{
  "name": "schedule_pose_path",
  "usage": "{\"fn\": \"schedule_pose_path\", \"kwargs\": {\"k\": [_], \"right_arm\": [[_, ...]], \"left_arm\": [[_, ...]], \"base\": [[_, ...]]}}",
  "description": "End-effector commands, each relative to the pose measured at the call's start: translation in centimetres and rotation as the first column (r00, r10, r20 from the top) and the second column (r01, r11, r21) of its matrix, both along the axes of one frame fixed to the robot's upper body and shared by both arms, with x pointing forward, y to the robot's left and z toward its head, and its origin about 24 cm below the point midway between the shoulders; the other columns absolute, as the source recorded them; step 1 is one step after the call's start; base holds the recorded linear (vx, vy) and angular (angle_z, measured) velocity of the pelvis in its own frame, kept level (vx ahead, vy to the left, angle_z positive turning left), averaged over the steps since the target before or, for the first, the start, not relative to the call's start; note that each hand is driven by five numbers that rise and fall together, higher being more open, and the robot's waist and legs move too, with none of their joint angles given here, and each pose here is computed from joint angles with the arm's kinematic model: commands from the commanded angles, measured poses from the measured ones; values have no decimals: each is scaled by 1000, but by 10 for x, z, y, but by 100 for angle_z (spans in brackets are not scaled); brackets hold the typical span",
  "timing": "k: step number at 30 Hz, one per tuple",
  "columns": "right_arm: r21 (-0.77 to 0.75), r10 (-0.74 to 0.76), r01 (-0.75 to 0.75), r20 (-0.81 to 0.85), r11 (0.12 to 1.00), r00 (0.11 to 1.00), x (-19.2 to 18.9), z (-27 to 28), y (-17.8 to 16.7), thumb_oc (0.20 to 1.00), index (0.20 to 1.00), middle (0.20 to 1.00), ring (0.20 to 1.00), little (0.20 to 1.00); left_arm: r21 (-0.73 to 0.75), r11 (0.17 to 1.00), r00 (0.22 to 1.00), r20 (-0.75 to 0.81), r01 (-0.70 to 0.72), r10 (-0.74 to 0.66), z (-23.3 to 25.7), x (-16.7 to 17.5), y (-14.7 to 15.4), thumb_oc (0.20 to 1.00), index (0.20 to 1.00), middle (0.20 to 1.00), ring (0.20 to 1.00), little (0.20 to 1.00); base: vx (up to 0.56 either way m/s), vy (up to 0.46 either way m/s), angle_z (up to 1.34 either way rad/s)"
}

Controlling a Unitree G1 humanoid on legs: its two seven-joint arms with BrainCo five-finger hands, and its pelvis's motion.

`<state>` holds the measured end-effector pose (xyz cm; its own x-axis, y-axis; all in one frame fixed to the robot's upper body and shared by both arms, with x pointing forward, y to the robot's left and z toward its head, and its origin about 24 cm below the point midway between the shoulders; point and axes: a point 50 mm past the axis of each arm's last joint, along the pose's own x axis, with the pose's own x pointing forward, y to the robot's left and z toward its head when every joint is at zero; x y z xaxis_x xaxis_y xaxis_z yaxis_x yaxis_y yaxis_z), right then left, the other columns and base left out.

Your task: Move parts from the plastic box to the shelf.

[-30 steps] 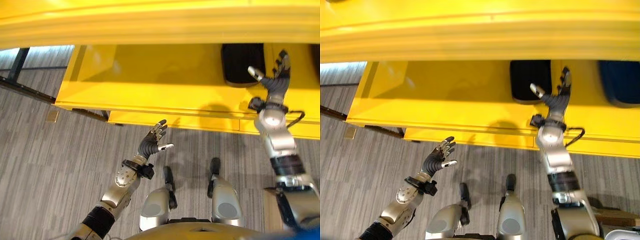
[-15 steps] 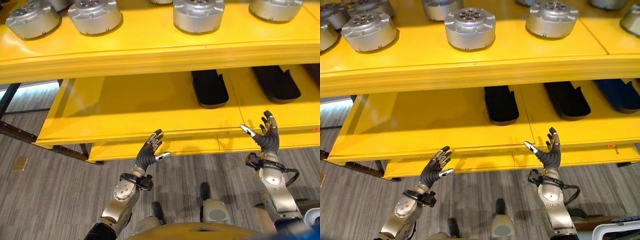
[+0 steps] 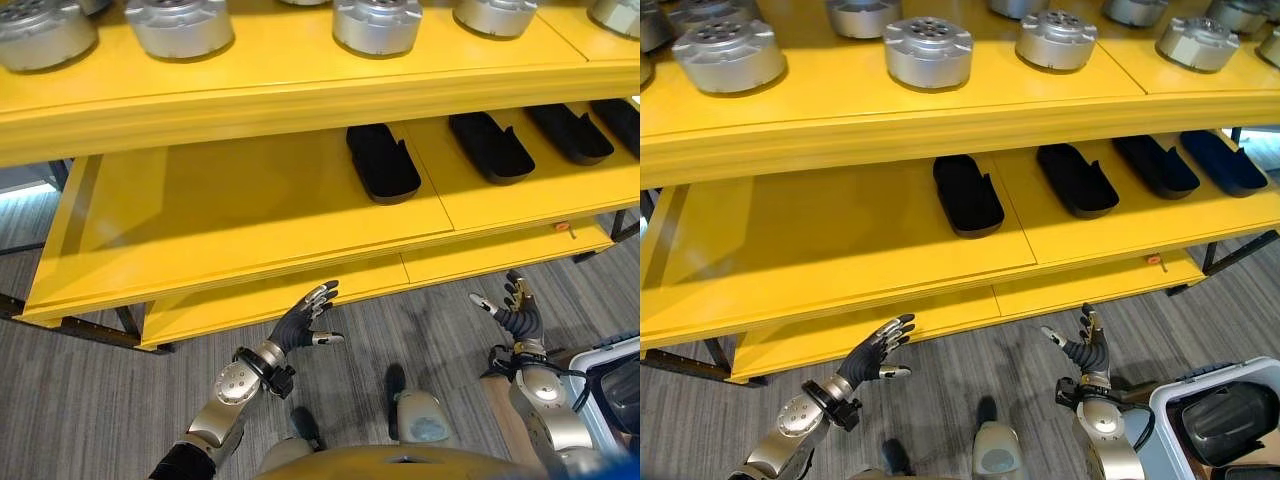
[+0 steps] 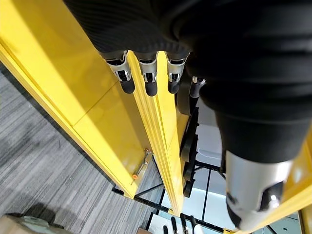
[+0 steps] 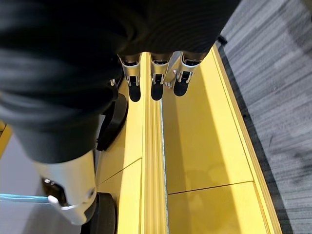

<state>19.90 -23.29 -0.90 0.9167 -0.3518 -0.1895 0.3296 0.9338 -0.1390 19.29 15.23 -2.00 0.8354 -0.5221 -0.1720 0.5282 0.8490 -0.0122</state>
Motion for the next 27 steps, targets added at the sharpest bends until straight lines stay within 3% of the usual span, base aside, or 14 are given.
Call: {"fn": "schedule_pose_path", "kwargs": {"k": [1,7,10,14,27], "right_arm": [[-24,-30,34,149,999,988,26,30,-5,1000,1000,1000,1000,1000],[-55,10,-2,141,998,990,41,34,1,1000,1000,1000,1000,1000],[-140,79,-60,132,988,988,51,41,0,1000,1000,1000,1000,1000],[-176,59,-39,112,984,992,49,44,-11,1000,1000,1000,1000,1000],[-340,-267,291,116,894,957,6,31,-64,1000,1000,1000,1000,1000]], "left_arm": [[-26,999,995,84,48,-46,15,4,-3,1000,1000,1000,1000,1000],[-38,999,998,68,6,-3,10,3,1,1000,1000,1000,1000,1000],[-67,994,995,59,-82,86,6,-2,11,1000,1000,1000,1000,1000],[-75,988,988,71,-132,137,6,-2,17,1000,1000,1000,1000,1000],[-126,973,958,190,-195,217,25,0,20,1000,1000,1000,1000,1000]], "base": [[-167,38,-68],[-118,-131,-69],[-117,-425,-175],[-81,-288,-168],[-82,-276,-29]]}}
